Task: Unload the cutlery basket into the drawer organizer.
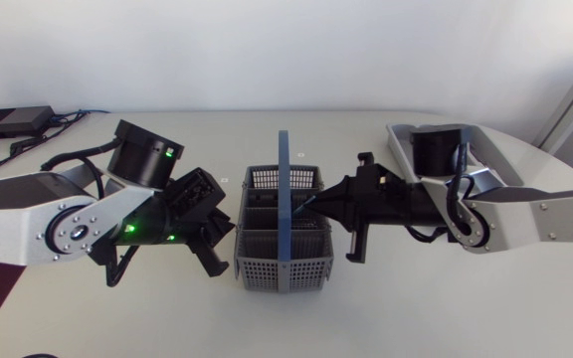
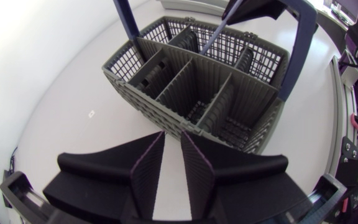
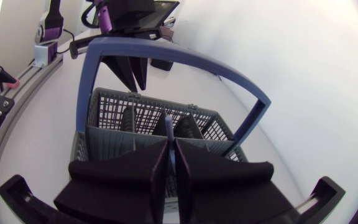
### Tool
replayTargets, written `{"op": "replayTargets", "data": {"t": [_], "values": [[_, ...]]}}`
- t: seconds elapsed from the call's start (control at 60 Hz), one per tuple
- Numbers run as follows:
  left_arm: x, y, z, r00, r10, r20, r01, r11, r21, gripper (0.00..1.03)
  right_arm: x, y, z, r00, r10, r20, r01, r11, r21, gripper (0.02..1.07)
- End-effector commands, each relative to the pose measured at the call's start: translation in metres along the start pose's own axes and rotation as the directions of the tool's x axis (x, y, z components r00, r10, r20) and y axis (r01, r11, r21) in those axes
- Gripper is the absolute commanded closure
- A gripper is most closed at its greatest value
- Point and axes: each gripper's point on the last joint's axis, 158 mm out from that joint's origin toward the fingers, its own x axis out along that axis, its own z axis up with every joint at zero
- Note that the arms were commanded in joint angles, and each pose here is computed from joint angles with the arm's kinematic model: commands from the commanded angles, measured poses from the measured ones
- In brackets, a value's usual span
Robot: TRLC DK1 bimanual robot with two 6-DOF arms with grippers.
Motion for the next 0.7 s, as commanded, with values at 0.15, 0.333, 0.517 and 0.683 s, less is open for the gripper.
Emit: {"op": "replayTargets", "data": {"t": [0.15,0.333,0.517,0.683], "values": [[0.006,-0.004,0.001,1.000,-0.011,-0.009,0.011,1.000,0.001,0.80,-0.020,-0.015,0.018,0.997,0.043,0.065,-0.054,0.984,0.170,0.97],[0.006,-0.004,0.002,1.000,-0.010,-0.008,0.010,1.000,0.001,0.80,-0.045,-0.030,0.044,0.994,0.033,0.104,-0.055,0.975,0.216,0.97],[0.006,-0.004,0.003,1.000,-0.009,-0.006,0.009,1.000,0.002,0.80,-0.071,-0.044,0.068,0.995,-0.006,0.098,-0.016,0.975,0.223,0.97],[0.005,-0.004,0.003,1.000,-0.009,-0.003,0.009,1.000,0.003,0.80,-0.107,-0.067,0.085,0.994,-0.081,0.069,0.060,0.962,0.266,0.97]]}}
